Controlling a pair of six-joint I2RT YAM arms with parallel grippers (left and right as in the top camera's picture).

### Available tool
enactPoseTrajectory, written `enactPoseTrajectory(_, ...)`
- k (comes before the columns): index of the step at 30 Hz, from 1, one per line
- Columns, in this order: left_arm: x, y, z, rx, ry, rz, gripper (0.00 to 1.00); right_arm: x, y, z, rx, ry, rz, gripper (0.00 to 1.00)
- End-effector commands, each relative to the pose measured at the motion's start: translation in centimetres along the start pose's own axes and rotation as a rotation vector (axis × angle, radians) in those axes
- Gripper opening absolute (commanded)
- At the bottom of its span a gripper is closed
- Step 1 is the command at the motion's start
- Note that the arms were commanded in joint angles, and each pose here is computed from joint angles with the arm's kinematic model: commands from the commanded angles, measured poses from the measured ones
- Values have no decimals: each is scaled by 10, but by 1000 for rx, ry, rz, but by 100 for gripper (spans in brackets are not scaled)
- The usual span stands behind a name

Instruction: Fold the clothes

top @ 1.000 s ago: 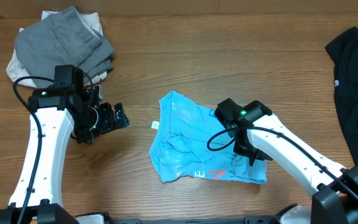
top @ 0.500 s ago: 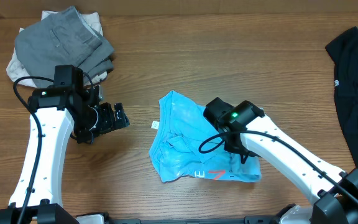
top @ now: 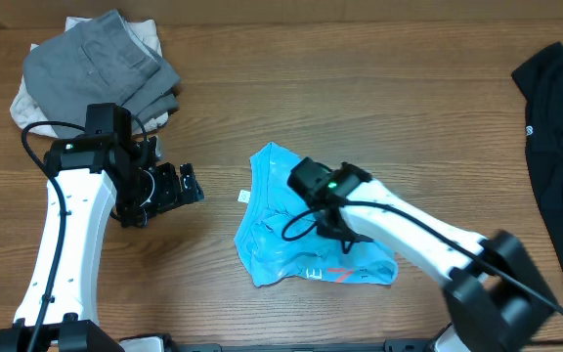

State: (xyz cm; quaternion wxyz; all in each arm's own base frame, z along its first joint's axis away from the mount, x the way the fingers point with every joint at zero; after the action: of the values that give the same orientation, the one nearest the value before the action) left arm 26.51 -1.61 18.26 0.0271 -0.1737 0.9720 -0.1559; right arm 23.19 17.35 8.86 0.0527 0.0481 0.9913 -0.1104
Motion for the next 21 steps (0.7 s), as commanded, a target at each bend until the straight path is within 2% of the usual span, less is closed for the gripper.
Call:
enactPoseTrajectory(1, 2, -1, 0, 1, 1, 26, 100, 4, 28, -1, -114, 42, -11, 11)
enactPoseTrajectory(3, 2, -1, 0, 1, 1, 26, 100, 3, 42, -4, -180, 29, -17, 22)
enactPoseTrajectory(4, 2, -1, 0, 1, 1, 26, 100, 2, 47, -6, -206, 24, -19, 33)
enactPoseTrajectory(6, 2, -1, 0, 1, 1, 26, 100, -1, 54, -12, -242, 20, -18, 70)
enactPoseTrajectory(8, 2, -1, 0, 1, 1, 26, 100, -4, 55, -20, -245, 21, -17, 90)
enactPoseTrajectory(9, 2, -1, 0, 1, 1, 26, 100, -6, 53, -25, -240, 22, -14, 94)
enactPoseTrajectory(16, 3, -1, 0, 0, 3, 26, 100, -42, 16, -81, -209, -1, 80, 98)
enactPoseTrajectory(21, 3, -1, 0, -3, 3, 28, 100, -68, -16, -106, -318, -29, 83, 99)
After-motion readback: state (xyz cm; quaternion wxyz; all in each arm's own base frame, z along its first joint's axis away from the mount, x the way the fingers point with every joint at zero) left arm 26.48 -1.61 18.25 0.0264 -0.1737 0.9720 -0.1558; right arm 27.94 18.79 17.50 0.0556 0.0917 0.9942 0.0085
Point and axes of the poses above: each gripper's point midway between its finger pads, its own z axis out along the fingers, its own y axis along the line the jaws close on, x = y × z, the point moved 5 cm from there along -z, back along the fingers, and after that the axes turned 5 degrees about -z, right-handed, at the moved point
